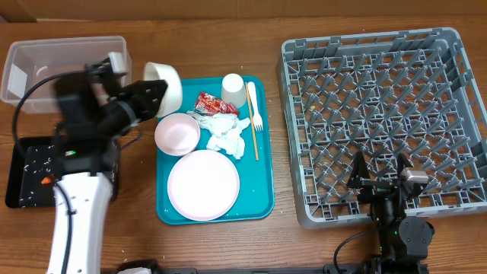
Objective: Sort waste into correct bins and load items into the dishwasher rack
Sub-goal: 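Bring the emptied white bowl back and set it on the teal tray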
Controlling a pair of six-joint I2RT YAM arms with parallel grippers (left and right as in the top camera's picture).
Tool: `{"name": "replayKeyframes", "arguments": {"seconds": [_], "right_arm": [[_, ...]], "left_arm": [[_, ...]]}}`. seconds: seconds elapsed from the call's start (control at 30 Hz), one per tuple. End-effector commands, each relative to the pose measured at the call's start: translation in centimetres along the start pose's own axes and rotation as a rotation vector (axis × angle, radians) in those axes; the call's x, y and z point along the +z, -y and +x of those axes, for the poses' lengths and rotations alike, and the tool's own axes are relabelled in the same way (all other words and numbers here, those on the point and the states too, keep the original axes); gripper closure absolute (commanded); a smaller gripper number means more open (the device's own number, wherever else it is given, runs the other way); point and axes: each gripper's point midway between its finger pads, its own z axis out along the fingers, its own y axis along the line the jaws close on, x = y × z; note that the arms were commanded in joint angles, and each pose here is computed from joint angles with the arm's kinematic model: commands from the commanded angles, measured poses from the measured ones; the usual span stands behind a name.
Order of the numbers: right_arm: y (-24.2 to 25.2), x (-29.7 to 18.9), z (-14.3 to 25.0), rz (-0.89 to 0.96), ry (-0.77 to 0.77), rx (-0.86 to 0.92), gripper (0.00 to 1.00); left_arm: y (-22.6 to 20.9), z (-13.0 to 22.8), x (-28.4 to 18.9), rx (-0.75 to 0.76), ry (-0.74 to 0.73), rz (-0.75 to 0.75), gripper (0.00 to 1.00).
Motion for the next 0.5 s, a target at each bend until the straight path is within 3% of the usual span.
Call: {"name": "replayKeyframes", "arguments": {"seconds": [0.0,0.17,0.47], "right_arm": [[-0.1,0.0,0.2,-0.002,0.004,-0.007,0.0],[-0.1,0.0,0.2,-0.002,0.004,-0.007,0.0],[-0.1,0.0,0.2,-0.002,0.004,-0.007,0.0]], "left_arm": [[-2.5,-1.9,1.8,0.187,0.188,-0.369,0.96],[-2.3,-1.1,5.0,0.349,0.227,-0.5,0.96],[-6.4,2.4,10.6,0.36,0.118,-0.556,0.96]]}}
